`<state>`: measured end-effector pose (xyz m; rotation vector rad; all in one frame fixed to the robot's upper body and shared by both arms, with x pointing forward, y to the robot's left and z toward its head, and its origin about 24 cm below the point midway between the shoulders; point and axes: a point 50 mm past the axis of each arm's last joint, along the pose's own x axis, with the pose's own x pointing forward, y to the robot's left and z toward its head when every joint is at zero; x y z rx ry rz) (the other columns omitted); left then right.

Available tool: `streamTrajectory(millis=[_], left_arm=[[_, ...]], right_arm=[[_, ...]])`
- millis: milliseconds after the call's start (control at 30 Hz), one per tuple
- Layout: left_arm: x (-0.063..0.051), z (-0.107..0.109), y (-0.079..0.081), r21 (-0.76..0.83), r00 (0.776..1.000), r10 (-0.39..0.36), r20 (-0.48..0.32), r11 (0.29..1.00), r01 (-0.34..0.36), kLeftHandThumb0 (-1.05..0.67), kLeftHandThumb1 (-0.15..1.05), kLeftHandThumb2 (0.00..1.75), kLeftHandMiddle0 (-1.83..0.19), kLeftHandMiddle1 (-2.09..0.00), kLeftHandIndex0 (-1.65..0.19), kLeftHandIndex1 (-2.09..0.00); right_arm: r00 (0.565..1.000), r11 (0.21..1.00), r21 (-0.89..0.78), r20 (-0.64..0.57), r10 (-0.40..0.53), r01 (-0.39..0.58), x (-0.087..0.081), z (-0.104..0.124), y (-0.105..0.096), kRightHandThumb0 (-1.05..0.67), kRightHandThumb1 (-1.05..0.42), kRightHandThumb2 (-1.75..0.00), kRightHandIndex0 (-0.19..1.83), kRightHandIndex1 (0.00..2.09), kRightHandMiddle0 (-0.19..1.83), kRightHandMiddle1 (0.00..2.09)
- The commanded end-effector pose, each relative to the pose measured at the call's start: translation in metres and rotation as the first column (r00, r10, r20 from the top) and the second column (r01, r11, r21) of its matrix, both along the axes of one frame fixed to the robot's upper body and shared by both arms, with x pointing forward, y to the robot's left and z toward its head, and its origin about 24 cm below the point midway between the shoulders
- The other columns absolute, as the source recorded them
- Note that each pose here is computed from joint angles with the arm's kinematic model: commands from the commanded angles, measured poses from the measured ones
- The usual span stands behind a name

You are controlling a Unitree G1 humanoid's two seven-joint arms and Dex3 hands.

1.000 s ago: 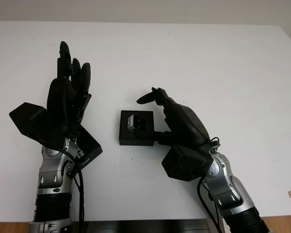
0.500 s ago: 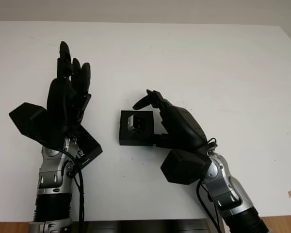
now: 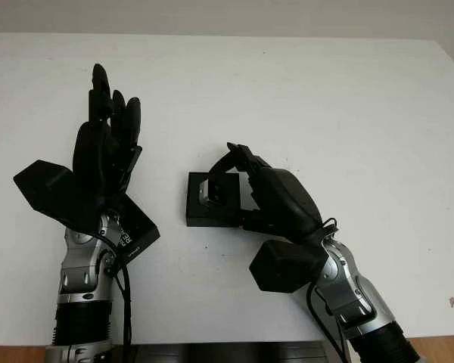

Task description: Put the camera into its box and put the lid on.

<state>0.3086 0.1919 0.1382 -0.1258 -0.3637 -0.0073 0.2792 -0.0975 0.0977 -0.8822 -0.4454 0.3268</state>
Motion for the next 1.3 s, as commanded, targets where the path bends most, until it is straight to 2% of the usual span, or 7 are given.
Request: streamTrajectory(millis=[0,567,733,800,900,1000,1267], left_arm=[[0.0009,0.0019,0.0009,-0.002,1.0,0.003,0.013,1.0,-0.003,-0.74,1.05,0.33,0.19,0.0,0.19,0.0],[-0.0006,0.0021,0.003,0.022,1.0,-0.002,0.011,1.0,0.002,-0.73,1.05,0.36,0.19,0.0,0.19,0.0],[-0.0009,0.0028,0.0043,0.04,1.0,-0.016,0.006,0.999,0.016,-0.73,1.05,0.4,0.19,0.0,0.19,0.0],[-0.0012,0.0032,0.0047,0.045,1.0,-0.018,0.003,0.999,0.018,-0.73,1.05,0.41,0.19,0.0,0.19,0.0],[-0.0014,0.0035,0.005,0.05,1.0,-0.018,-0.001,0.999,0.019,-0.73,1.05,0.42,0.19,0.0,0.19,0.0],[-0.0017,0.0039,0.0049,0.053,1.0,-0.02,0.001,0.998,0.02,-0.73,1.05,0.43,0.19,0.0,0.19,0.0],[-0.002,0.0047,0.0044,0.05,1.0,-0.014,0.012,0.999,0.014,-0.72,1.05,0.42,0.19,0.0,0.19,0.0]], right_arm=[[1.0,1.0,-0.015,0.006,-0.007,0.007,0.0015,-0.0005,-0.0013,-0.48,-1.02,-0.06,0.21,0.11,-0.11,1.49],[1.0,0.993,-0.118,-0.022,-0.005,0.003,0.0037,0.0013,0.0013,-0.5,-1.05,-0.16,0.23,0.12,-0.07,1.47],[0.999,0.995,-0.103,-0.043,0.0,-0.004,0.0036,0.0019,0.0023,-0.38,-1.05,-0.14,0.33,0.22,0.12,1.73],[0.999,0.995,-0.104,-0.043,0.001,-0.006,0.0035,0.002,0.0024,-0.34,-1.05,-0.15,0.34,0.31,0.15,1.85],[0.999,0.993,-0.114,-0.043,0.005,-0.01,0.0031,0.0024,0.0024,-0.32,-1.05,-0.16,0.14,0.76,0.19,1.94],[0.999,0.992,-0.125,-0.036,0.011,-0.015,0.0025,0.0028,0.0024,-0.31,-1.05,-0.13,0.08,0.95,0.26,1.99],[0.999,0.99,-0.135,-0.039,0.025,-0.03,0.001,0.0038,0.0025,-0.29,-1.05,-0.1,0.03,1.06,0.3,2.03]])
